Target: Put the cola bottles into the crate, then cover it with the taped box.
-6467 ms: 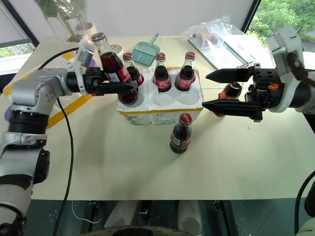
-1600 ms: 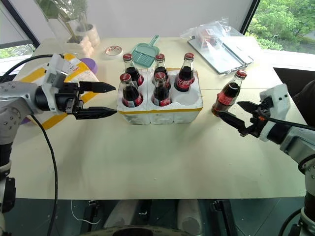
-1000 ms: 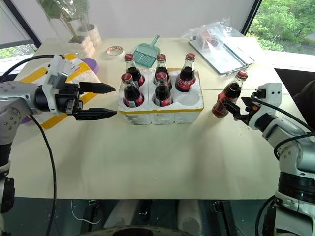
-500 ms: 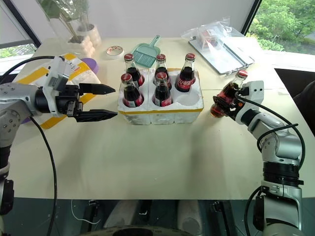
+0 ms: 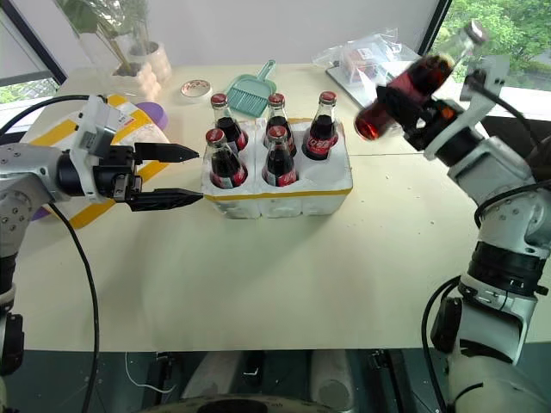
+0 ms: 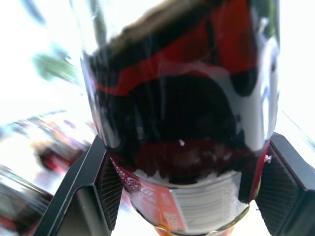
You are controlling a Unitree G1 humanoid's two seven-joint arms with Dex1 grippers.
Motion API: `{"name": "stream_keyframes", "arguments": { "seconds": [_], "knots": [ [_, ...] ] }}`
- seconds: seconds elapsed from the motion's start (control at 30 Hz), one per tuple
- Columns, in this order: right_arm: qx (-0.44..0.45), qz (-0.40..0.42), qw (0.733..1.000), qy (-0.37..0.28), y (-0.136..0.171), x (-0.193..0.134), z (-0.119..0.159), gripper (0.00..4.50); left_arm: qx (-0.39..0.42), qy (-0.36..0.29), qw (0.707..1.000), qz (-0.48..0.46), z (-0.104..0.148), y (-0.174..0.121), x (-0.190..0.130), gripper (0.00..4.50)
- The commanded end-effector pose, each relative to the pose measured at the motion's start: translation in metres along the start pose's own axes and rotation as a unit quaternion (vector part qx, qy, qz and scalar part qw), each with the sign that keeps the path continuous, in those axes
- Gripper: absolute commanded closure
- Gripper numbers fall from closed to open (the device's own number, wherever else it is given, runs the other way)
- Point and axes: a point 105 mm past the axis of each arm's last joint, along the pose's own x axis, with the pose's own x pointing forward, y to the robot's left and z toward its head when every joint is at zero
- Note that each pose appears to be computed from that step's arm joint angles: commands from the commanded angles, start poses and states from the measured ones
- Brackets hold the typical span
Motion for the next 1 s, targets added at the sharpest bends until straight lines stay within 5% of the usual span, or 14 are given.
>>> {"name": "stream_keyframes", "arguments": {
  "seconds": [0.03,0.73,0.8,0.87,1.0],
  "knots": [
    [-0.026,0.077,0.997,0.014,0.037,0.007,-0.001,1.64,0.020,-0.008,1.000,0.011,0.009,0.001,-0.006,0.00],
    [-0.184,0.175,0.943,0.215,0.046,0.029,-0.098,1.64,0.027,-0.005,0.999,0.024,0.009,0.000,-0.011,0.00],
    [-0.176,0.165,0.943,0.229,0.039,0.033,-0.103,0.61,0.027,-0.005,0.999,0.023,0.008,-0.001,-0.010,0.00],
    [-0.173,0.160,0.943,0.234,0.035,0.035,-0.103,0.11,0.026,-0.005,0.999,0.024,0.007,-0.003,-0.010,0.00],
    [-0.160,0.172,0.946,0.222,0.036,0.030,-0.089,0.11,0.023,-0.004,0.999,0.032,0.006,-0.005,-0.012,0.00]
  ]
}}
